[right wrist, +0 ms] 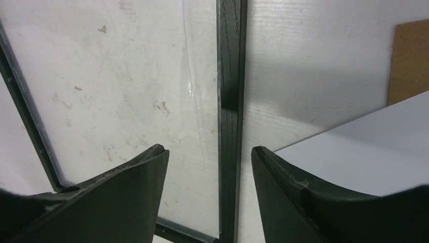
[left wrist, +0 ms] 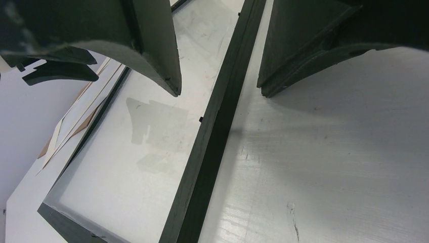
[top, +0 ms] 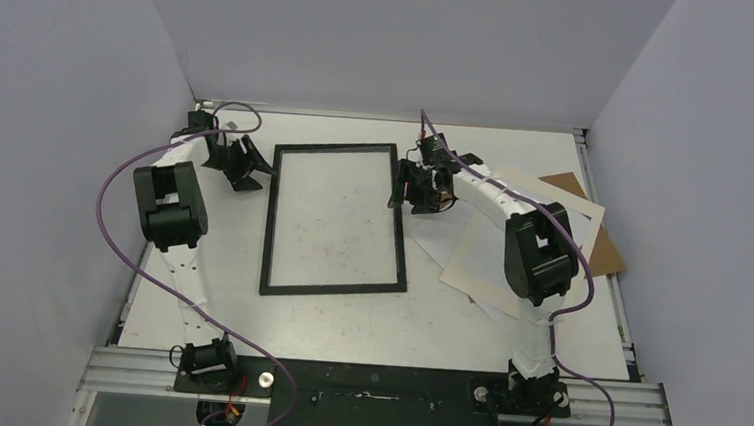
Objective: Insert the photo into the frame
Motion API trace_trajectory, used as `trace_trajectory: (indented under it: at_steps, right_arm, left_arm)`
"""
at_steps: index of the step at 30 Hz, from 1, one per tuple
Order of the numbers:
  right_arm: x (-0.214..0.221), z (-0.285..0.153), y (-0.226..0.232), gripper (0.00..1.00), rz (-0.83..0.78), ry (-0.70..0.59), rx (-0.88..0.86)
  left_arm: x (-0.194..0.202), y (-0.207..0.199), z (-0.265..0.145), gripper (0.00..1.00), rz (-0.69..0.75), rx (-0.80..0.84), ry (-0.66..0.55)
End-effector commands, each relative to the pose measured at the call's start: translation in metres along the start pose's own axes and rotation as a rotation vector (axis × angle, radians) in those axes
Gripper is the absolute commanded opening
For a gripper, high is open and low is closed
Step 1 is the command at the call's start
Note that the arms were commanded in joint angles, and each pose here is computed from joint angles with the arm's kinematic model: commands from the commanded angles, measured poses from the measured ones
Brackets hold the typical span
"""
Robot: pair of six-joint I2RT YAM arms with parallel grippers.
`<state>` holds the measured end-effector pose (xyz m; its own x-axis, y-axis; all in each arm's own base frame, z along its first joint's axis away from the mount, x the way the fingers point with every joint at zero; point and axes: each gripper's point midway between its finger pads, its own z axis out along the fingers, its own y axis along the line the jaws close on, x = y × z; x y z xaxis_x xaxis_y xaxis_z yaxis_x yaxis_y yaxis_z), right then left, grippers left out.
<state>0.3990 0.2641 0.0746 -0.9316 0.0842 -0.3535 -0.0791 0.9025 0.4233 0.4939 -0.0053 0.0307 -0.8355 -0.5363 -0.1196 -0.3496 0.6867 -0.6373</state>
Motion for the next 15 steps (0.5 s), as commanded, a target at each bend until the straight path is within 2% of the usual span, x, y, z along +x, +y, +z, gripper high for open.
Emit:
trace_trajectory:
  at_steps: [1, 6, 11, 15]
  right_arm:
    - [-0.017, 0.005, -0.006, 0.59, -0.048, -0.052, 0.075]
    - [-0.021, 0.017, -0.008, 0.57, -0.066, -0.058, 0.085]
    - [-0.062, 0.022, 0.002, 0.62, -0.080, -0.175, 0.068]
    - [-0.095, 0.030, 0.014, 0.69, -0.049, -0.280, 0.019]
  left_arm:
    - [0.007, 0.039, 0.012, 0.57, -0.001, -0.140, 0.022]
    - [0.007, 0.039, 0.013, 0.57, 0.000, -0.135, 0.023]
    - [0.006, 0.036, 0.015, 0.57, 0.000, -0.122, 0.024]
    - [0.002, 0.032, 0.016, 0.63, 0.008, -0.106, 0.018]
